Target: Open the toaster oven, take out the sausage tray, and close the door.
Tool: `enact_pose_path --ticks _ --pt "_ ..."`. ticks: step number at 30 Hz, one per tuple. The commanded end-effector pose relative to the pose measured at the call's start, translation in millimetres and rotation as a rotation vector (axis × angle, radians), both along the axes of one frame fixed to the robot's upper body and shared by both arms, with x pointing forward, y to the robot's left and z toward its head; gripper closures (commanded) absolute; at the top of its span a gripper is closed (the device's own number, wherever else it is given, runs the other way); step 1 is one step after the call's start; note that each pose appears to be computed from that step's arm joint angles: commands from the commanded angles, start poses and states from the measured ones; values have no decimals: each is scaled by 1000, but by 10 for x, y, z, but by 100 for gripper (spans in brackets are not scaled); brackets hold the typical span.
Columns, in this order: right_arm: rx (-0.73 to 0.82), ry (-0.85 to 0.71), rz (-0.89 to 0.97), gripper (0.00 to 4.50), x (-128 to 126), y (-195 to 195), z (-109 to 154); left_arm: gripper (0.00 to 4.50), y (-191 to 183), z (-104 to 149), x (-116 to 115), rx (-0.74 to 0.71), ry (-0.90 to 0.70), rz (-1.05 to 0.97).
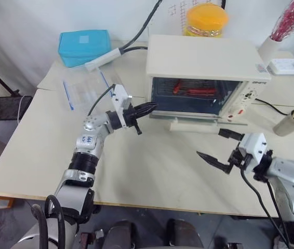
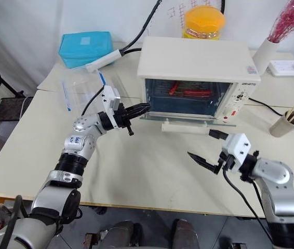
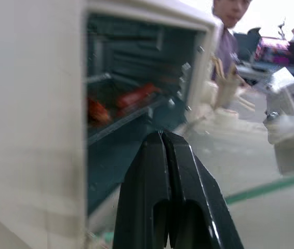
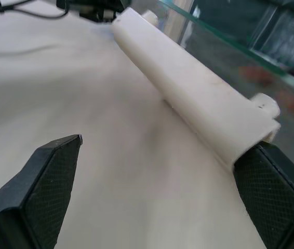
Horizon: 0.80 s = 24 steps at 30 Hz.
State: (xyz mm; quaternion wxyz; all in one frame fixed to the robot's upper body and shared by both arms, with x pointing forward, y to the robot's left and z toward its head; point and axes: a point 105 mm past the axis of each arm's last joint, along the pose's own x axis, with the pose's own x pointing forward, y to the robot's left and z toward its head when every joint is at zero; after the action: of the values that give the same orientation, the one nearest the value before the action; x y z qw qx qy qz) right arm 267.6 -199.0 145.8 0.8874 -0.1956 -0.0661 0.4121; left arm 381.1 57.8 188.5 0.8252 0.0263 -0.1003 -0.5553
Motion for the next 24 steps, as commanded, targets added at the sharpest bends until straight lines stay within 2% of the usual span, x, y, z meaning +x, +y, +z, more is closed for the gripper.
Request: enact_pose_path --ticks 1,5,10,14,18,21,24 --pt "-37 -8 -119 0 -224 -271 -80 447 -7 -61 -83 43 -25 -28" --pt "-60 32 -286 0 -465 -645 -210 447 -13 -226 -166 112 -18 -65" --pt "-94 -100 -414 0 -434 -866 88 447 6 -473 -229 198 3 -64" --pt "-132 -189 -337 0 -178 -601 381 447 31 -536 -259 197 19 -40" --pt "-177 -185 -253 0 130 -162 411 447 106 -558 -321 167 28 -10" --pt "-212 -211 -309 0 454 140 421 395 229 -459 -426 85 26 10" --pt "-284 -291 -296 0 645 381 429 305 365 -357 -537 49 10 35"
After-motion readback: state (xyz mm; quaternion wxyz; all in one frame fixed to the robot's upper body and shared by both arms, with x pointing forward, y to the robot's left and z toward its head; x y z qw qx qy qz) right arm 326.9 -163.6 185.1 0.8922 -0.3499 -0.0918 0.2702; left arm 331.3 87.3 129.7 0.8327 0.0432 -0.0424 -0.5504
